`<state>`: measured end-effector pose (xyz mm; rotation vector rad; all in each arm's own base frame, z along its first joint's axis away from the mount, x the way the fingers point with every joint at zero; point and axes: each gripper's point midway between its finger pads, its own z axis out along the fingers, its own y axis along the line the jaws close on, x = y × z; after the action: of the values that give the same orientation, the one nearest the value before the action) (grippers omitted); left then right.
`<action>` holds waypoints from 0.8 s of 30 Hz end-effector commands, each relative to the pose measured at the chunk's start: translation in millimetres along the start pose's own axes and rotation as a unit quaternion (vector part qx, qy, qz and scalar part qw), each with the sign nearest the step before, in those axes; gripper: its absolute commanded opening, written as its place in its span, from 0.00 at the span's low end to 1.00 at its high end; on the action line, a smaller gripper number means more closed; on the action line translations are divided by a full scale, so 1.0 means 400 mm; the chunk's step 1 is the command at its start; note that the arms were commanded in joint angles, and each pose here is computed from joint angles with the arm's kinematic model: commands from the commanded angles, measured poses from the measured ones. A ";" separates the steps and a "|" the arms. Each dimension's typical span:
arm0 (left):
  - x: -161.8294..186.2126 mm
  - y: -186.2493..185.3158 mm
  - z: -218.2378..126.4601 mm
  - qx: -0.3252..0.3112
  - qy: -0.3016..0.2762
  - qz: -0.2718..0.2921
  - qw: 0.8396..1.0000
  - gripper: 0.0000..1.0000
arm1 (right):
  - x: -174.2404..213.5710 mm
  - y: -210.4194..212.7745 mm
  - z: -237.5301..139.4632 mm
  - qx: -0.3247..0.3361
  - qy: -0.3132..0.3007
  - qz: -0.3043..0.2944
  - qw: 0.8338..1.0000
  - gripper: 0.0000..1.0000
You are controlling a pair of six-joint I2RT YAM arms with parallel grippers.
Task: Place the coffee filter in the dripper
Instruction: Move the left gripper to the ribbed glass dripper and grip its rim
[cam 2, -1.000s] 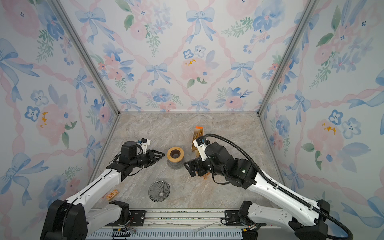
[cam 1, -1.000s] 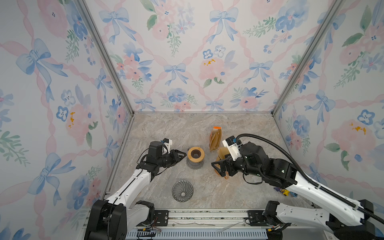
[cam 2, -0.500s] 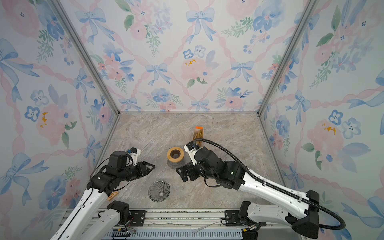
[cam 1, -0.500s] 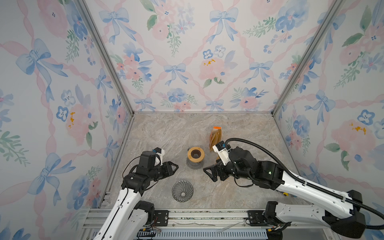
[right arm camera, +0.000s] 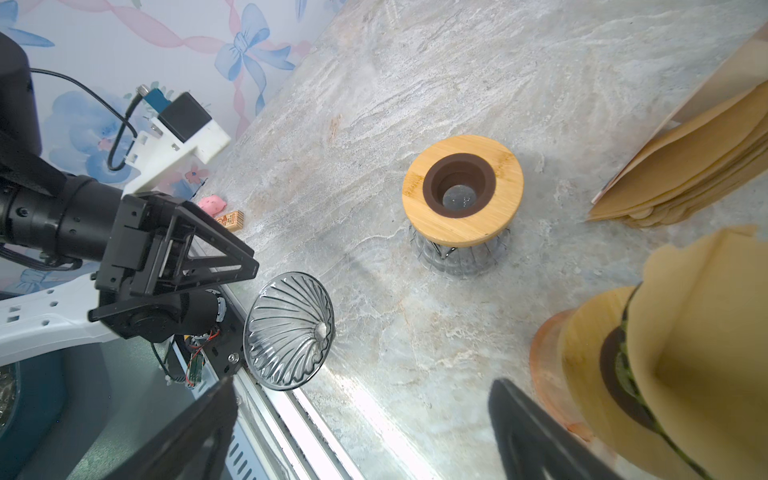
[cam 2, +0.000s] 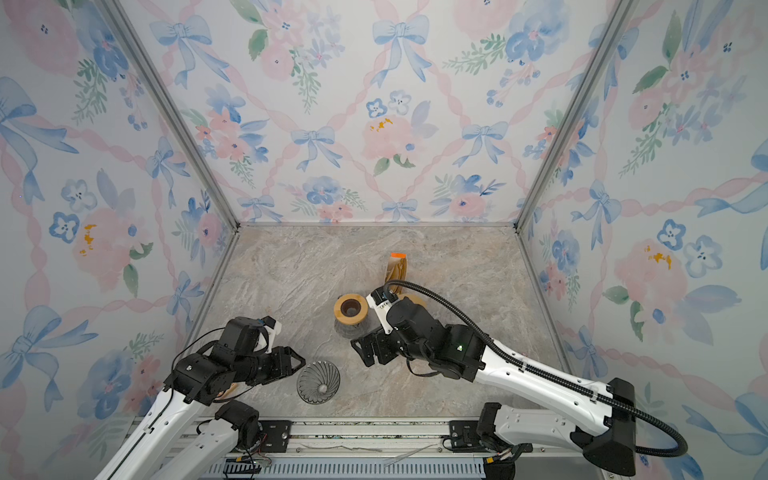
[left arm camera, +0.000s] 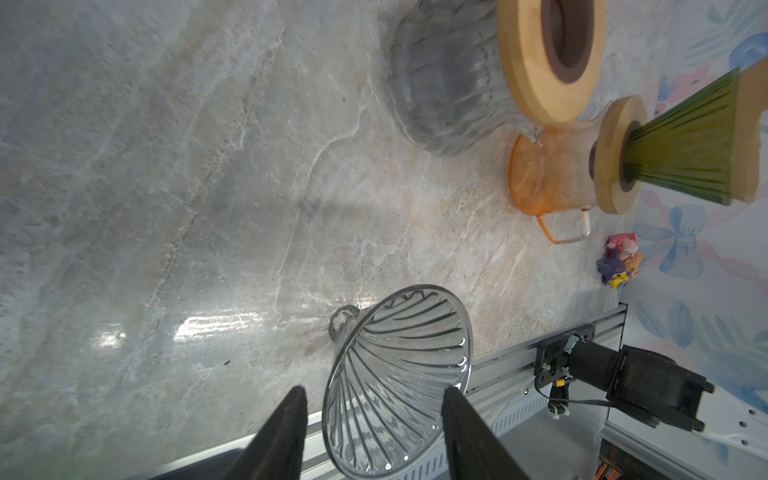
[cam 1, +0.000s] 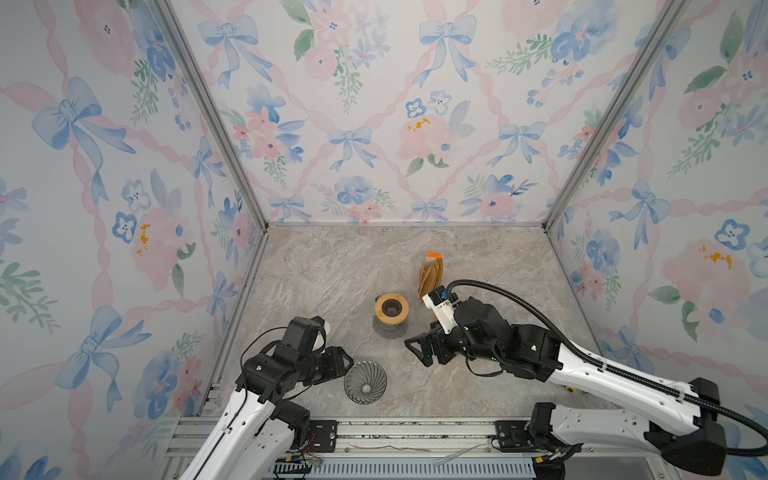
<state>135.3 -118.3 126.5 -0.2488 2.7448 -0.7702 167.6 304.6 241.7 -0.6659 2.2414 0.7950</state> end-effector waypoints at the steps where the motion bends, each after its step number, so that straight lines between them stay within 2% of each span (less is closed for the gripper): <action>1: 0.031 0.027 0.018 -0.023 0.029 -0.013 0.999 0.55 | 0.014 0.007 0.000 -0.005 0.003 0.000 1.000 0.96; 11: 0.056 0.028 0.043 -0.027 0.077 -0.004 0.997 0.52 | 0.013 0.007 0.009 -0.003 0.006 -0.001 1.000 0.96; 24: 0.052 0.042 0.073 -0.055 0.104 0.006 0.993 0.39 | 0.024 -0.001 0.020 0.002 0.007 0.001 1.000 0.96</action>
<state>124.1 -123.1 92.8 -0.2374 2.9738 -0.6955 168.2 305.7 235.0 -0.6688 2.2521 0.7863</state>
